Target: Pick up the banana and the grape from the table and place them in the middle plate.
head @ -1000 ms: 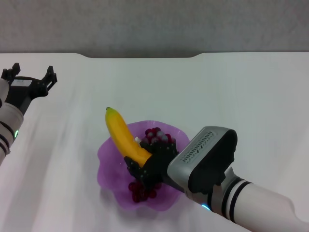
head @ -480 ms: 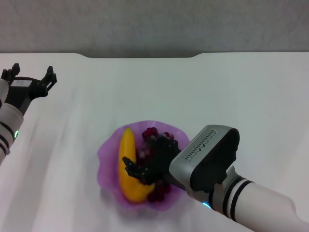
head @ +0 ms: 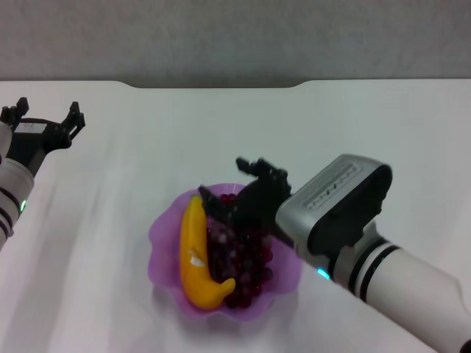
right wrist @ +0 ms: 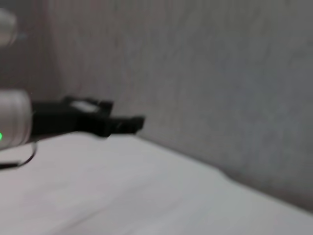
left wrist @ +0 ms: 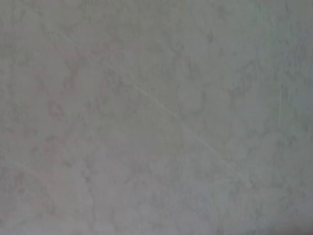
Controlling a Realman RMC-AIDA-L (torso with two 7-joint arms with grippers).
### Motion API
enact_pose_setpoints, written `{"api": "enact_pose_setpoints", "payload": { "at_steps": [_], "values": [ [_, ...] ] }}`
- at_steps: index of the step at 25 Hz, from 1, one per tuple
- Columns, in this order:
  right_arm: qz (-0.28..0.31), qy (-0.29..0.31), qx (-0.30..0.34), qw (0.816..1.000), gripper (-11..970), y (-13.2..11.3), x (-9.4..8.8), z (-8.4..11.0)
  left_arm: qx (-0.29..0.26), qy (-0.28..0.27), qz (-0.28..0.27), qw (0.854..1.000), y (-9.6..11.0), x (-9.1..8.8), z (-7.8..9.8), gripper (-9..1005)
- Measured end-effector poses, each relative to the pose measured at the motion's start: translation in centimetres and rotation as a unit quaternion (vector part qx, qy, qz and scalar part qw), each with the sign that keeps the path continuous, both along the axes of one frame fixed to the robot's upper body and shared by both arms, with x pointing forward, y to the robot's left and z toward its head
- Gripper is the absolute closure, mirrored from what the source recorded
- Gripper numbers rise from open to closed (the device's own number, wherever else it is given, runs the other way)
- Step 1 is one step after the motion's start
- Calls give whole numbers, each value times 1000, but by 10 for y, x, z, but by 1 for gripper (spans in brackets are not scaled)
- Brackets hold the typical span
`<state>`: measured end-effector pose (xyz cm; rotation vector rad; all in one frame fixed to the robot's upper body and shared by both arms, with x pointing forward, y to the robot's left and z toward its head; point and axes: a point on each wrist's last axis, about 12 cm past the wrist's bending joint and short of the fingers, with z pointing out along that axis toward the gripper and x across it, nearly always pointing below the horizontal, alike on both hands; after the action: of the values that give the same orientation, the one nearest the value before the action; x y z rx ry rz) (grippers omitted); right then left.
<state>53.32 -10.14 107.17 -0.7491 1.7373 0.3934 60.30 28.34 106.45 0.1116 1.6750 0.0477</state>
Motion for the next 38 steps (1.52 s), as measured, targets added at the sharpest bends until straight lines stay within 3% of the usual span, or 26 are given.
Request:
{"api": "enact_pose_setpoints", "payload": {
  "at_steps": [8, 17, 27, 38],
  "values": [
    [-77, -54, 27, 995, 193, -28, 16, 10, 0, 2, 0, 1000, 0, 0, 0, 102],
    [-196, -137, 67, 969, 197, -74, 21, 14, -1, 2, 2, 1000, 1, -1, -2, 102],
    [-311, -137, 109, 934, 199, -128, 29, 5, -1, 4, 0, 1000, 0, 0, -1, 102],
    [-374, -127, 96, 914, 200, -171, 35, -8, 2, 4, -6, 1000, -3, 0, -2, 102]
  ]
}}
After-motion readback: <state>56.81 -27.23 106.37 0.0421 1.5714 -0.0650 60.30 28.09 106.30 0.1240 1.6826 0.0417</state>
